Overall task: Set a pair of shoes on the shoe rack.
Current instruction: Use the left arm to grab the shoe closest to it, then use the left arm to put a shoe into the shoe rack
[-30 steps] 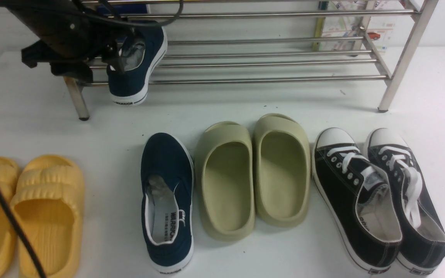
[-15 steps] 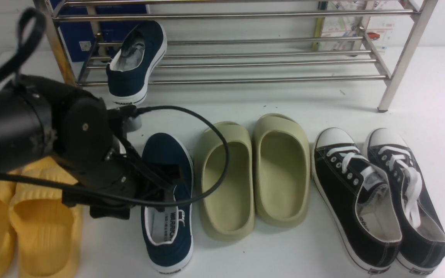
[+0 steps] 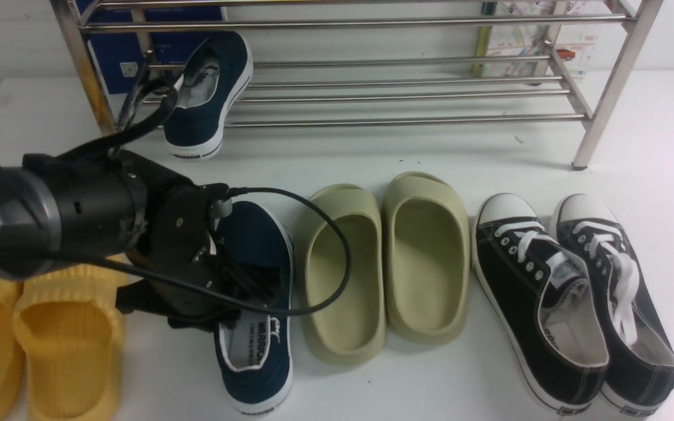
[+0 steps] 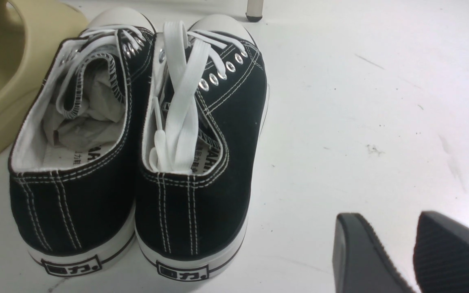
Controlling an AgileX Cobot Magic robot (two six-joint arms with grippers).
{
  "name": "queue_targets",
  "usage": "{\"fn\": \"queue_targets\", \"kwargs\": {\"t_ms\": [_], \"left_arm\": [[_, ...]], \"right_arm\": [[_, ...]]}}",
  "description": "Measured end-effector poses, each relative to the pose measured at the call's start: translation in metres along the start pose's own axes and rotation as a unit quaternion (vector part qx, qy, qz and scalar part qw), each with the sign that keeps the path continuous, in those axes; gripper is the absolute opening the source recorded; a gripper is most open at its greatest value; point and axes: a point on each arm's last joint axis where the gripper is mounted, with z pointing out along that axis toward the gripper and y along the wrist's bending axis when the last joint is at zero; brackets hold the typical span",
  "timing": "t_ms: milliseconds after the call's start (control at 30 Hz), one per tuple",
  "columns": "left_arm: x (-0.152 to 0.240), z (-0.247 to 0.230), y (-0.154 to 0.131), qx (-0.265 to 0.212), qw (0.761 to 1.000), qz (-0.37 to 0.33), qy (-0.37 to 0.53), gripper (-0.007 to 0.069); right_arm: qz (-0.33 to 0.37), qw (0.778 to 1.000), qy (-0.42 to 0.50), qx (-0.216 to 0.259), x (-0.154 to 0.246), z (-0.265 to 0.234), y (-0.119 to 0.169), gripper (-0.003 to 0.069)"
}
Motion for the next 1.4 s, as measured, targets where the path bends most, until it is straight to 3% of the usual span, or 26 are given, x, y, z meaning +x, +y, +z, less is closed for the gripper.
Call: {"fn": "queue_targets", "kwargs": {"t_ms": [67,467,633,900,1400], "left_arm": [[-0.007,-0.007,-0.004,0.001,1.000,0.001,-0.004,0.0006],[-0.088,-0.071,-0.048,0.067,0.988,0.013,-0.135,0.0015],[-0.117,-0.057,-0.063,0.068,0.986,0.002,-0.150,0.0015],[-0.155,-0.031,-0.048,0.075,0.984,-0.046,-0.153,0.0015],[-0.198,-0.009,-0.029,0.119,0.977,-0.021,-0.175,0.0015]], "right_arm": [[0.000,1.000,0.000,0.000,0.000,0.000,0.000,0.0244],[0.000,1.000,0.000,0.000,0.000,0.000,0.000,0.0244],[0.000,1.000,0.000,0.000,0.000,0.000,0.000,0.0244],[0.000,1.000,0.000,0.000,0.000,0.000,0.000,0.0244],[-0.001,1.000,0.000,0.001,0.000,0.000,0.000,0.0244]]}}
